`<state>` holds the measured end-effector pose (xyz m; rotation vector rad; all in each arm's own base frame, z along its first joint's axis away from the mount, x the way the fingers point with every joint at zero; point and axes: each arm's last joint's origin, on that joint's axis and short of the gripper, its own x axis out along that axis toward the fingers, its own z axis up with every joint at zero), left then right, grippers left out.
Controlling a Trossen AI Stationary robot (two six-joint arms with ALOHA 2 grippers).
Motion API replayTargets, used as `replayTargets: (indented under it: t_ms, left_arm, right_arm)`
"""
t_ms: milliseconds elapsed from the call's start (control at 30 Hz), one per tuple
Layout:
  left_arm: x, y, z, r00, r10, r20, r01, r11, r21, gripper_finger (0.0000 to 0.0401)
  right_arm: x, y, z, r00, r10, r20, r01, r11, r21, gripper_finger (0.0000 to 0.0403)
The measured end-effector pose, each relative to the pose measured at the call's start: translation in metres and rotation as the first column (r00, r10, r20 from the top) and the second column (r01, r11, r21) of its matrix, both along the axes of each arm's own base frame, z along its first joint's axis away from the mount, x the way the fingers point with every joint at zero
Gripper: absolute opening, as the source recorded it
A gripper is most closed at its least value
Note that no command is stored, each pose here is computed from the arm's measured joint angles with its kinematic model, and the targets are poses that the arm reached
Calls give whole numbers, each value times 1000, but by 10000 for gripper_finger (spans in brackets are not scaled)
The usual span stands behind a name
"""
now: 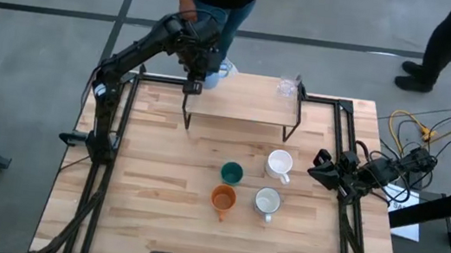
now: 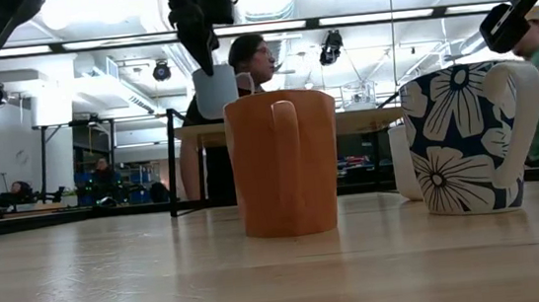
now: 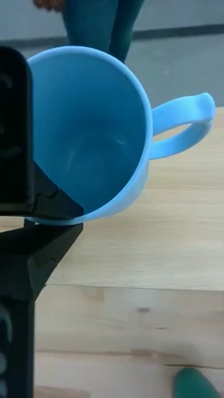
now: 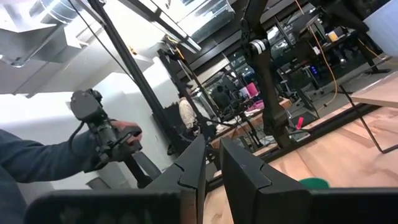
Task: Stack small to large cups/mugs on shelf
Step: Put the light blue mug on the shelf
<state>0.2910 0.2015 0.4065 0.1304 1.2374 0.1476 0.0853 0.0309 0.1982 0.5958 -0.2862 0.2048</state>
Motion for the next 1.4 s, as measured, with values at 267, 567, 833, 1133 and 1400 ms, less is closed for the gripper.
replayTargets:
  t_ms: [267,567,833,1133,1400]
  left_arm:
    - [-7,11,-4,999,39,0,-39,999,-29,0]
    - [-10,15,-5,999,48,4,-48,998,-43,0]
    - [-9,14,-5,999,45,6,-45,998,-46,0]
    - [-10,15,-5,999,45,7,-44,998,-48,0]
    - [-9,16,-6,1000,-10,-3,10,1000,-30,0]
  right_arm:
    - [0,0,0,1000,0,0,0,1000,0,43]
    - [0,0,-2,1000,-10,-12,9,999,-38,43]
    - [1,0,-3,999,-31,-23,29,996,-89,43]
    - [2,-1,-6,996,-71,-57,65,994,-88,43]
    - [2,-1,-5,996,-67,-51,63,996,-70,43]
